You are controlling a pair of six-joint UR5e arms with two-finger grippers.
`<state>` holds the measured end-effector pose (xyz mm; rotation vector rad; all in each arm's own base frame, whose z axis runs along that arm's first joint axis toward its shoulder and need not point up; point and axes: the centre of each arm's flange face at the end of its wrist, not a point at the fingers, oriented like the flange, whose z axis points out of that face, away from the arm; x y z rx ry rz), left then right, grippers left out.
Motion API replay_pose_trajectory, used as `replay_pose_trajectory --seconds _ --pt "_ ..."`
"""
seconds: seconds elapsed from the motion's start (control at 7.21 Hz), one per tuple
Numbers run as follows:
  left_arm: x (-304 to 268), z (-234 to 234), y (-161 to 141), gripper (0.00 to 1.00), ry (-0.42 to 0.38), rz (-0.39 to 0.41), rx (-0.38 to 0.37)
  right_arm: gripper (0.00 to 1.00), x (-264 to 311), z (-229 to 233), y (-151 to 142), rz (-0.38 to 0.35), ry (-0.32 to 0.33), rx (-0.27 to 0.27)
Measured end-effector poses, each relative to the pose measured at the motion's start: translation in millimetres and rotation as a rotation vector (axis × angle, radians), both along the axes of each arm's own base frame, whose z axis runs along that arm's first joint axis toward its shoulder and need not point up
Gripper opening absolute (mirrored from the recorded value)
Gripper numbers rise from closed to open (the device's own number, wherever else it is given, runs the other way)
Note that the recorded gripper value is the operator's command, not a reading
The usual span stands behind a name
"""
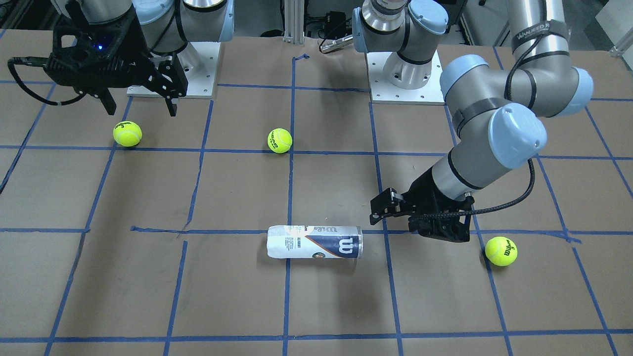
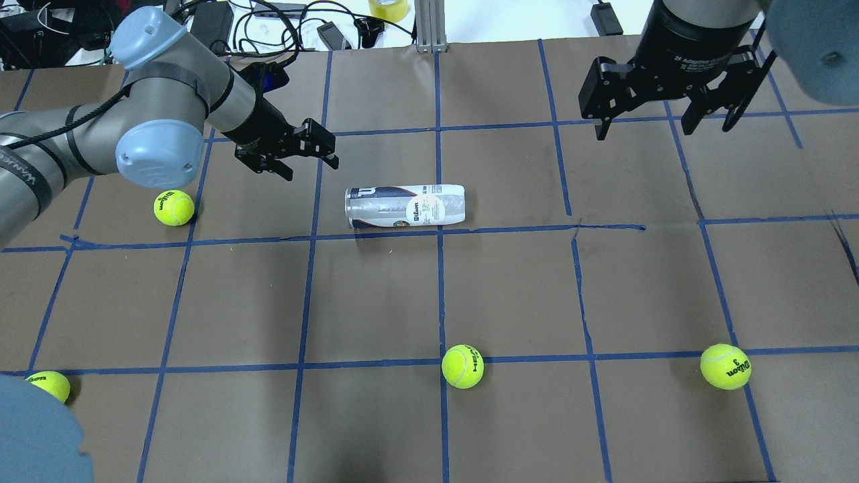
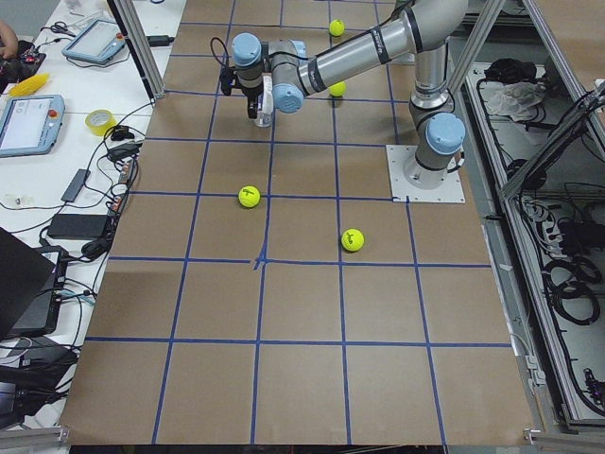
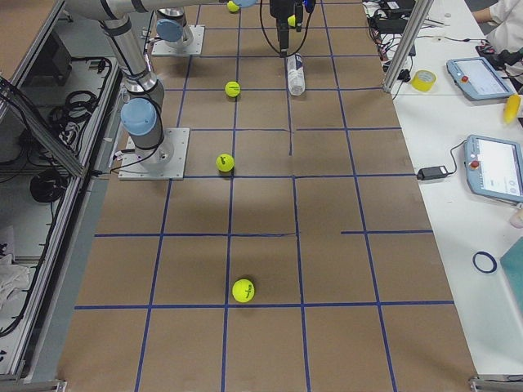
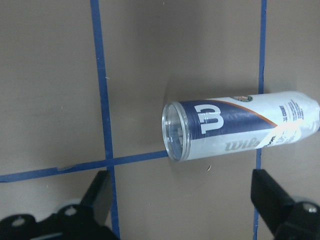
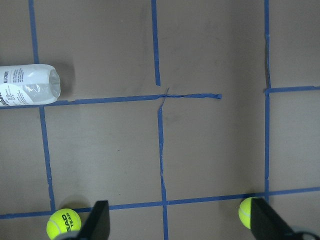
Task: Lift up tennis ball bucket
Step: 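Reach the left gripper toward the open end of the lying can, then grasp the can's open end with the left gripper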
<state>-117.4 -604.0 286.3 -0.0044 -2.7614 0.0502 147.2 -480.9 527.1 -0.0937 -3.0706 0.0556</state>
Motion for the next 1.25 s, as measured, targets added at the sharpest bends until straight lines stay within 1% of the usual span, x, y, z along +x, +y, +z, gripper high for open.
replay_pose_trajectory --seconds 0.14,0.28,0.55,0.69,0.83,0.97,1.11,1.25 --pt "-2 -13 -5 1.0 0.032 0.002 0.011 1.0 -2 0 0 -0.035 0.001 0.002" --pt "-4 -27 -8 1.0 0.055 0.004 0.026 1.0 -3 -1 -1 -0.054 -0.001 0.0" --pt "-9 -52 -15 1.0 0.11 0.005 0.04 1.0 -4 -2 -1 -0.065 0.001 0.004" --pt "-10 -64 -16 1.0 0.126 0.006 0.053 1.0 -5 -2 0 -0.066 0.003 0.01" --pt "-13 -75 -12 1.0 0.144 0.008 0.071 1.0 -5 -2 0 -0.066 0.005 0.013" --pt "-16 -81 -9 1.0 0.179 0.016 0.087 1.0 -5 -3 1 -0.065 0.005 0.017" --pt "-19 -82 -7 0.86 0.213 0.025 0.096 1.0 -5 -4 1 -0.064 0.003 0.021" --pt "-20 -83 -6 0.31 0.229 0.029 0.104 1.0 -5 -5 1 -0.063 0.0 0.021"
